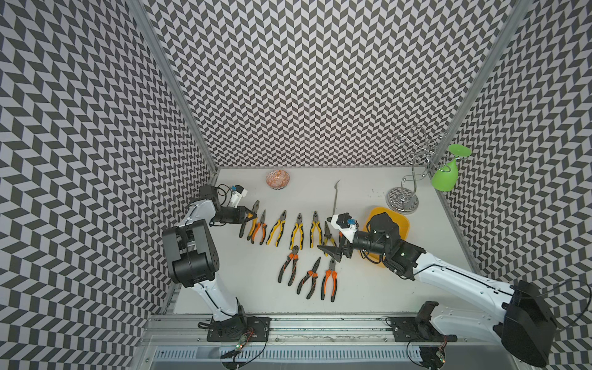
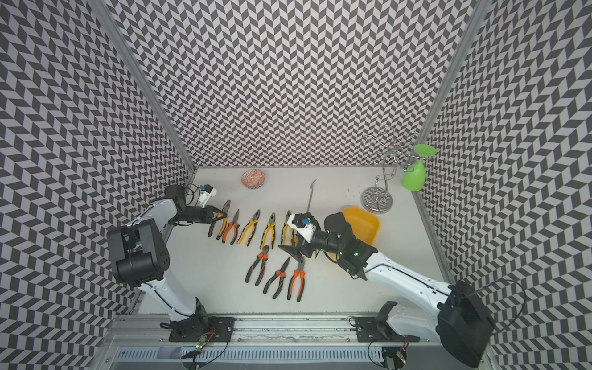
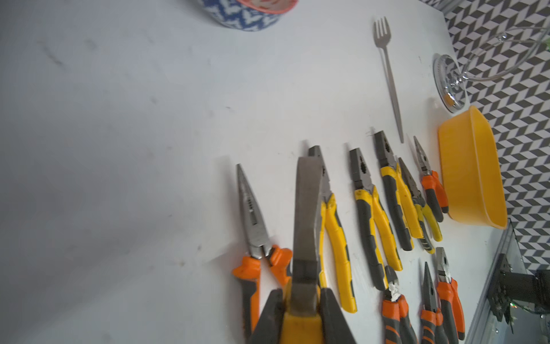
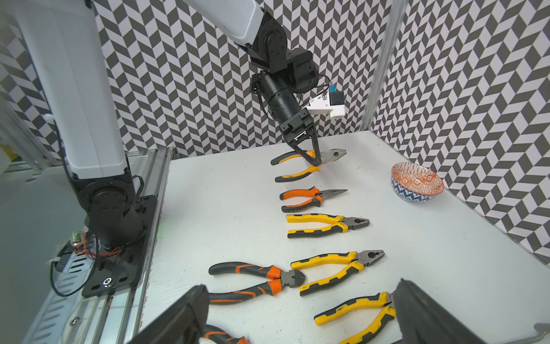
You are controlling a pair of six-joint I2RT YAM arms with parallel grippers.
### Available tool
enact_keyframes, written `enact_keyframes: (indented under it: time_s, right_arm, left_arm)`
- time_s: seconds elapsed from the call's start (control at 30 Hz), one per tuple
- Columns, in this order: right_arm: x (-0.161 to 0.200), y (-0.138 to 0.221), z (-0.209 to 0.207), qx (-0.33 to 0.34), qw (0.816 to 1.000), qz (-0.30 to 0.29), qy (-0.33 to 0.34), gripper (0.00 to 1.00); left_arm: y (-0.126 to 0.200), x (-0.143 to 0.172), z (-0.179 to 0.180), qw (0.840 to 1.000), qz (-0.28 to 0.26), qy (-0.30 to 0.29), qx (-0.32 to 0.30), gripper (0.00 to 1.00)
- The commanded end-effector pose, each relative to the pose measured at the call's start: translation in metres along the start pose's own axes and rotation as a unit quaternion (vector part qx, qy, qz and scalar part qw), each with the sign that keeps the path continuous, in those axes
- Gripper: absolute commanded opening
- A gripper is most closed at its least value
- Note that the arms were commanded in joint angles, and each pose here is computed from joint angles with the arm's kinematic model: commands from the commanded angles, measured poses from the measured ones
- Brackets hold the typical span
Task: Take the pliers out of the storage box
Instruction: Place the pliers at the center of the board.
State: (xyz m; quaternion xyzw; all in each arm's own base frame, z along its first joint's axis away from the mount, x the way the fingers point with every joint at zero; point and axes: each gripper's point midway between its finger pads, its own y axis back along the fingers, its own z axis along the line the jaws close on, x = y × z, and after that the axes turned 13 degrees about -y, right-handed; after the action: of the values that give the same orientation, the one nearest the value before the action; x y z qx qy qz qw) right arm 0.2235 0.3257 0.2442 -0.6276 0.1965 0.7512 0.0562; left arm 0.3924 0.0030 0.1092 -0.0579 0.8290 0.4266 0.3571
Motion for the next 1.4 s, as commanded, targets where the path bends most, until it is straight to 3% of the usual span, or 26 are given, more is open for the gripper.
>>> enact_keyframes:
  time_s: [0.0,0.17,0.37,0.7,0.8,0.87,0.9,0.97,1.0,1.17,1.3,1.37]
  right_arm:
    - [-0.009,-0.001,0.014,-0.035,0.999,-0.02,0.029,0.99]
    - [-0.009,-0.006,0.02,-0.06,0.998,-0.014,0.022,0.99]
    - [-0.002,-0.01,0.012,-0.041,0.999,-0.004,0.025,0.99]
    - [0.004,-0.016,0.004,-0.024,0.999,0.007,0.036,0.99]
    - [0.008,-0.018,0.001,-0.02,0.999,0.014,0.042,1.0]
    - [0.008,-0.018,0.0,-0.018,0.999,0.017,0.043,0.99]
    - [0.008,-0.018,0.0,-0.016,0.999,0.018,0.044,0.99]
    - [0.006,-0.018,-0.004,-0.006,0.999,0.018,0.042,1.0]
    - [0.005,-0.018,-0.006,0.002,0.999,0.019,0.039,1.0]
    - [0.002,-0.014,-0.017,0.038,0.998,0.016,0.041,0.99]
    - [-0.001,0.0,-0.031,0.089,0.995,-0.007,0.04,0.99]
    - [-0.007,0.011,-0.041,0.115,0.992,-0.028,0.029,0.99]
  left_arm:
    - [0.014,-0.008,0.019,1.0,-0.002,0.001,-0.026,0.0]
    - [0.012,-0.012,0.038,1.0,0.008,0.0,-0.026,0.0]
    - [-0.007,-0.002,0.047,0.999,0.019,0.034,0.003,0.0]
    - [-0.031,0.041,0.055,0.993,0.084,0.084,-0.022,0.01]
    - [-0.036,0.048,0.058,0.991,0.095,0.095,-0.025,0.12]
    - [-0.037,0.052,0.061,0.989,0.102,0.103,-0.032,0.14]
    - [-0.037,0.053,0.062,0.989,0.103,0.104,-0.035,0.19]
    - [-0.035,0.05,0.064,0.989,0.101,0.104,-0.043,0.45]
    - [-0.034,0.049,0.064,0.989,0.099,0.102,-0.044,0.51]
    - [-0.028,0.041,0.062,0.991,0.088,0.091,-0.054,0.6]
    - [-0.018,0.023,0.058,0.993,0.061,0.066,-0.078,0.98]
    - [-0.012,0.01,0.05,0.995,0.029,0.048,-0.077,0.98]
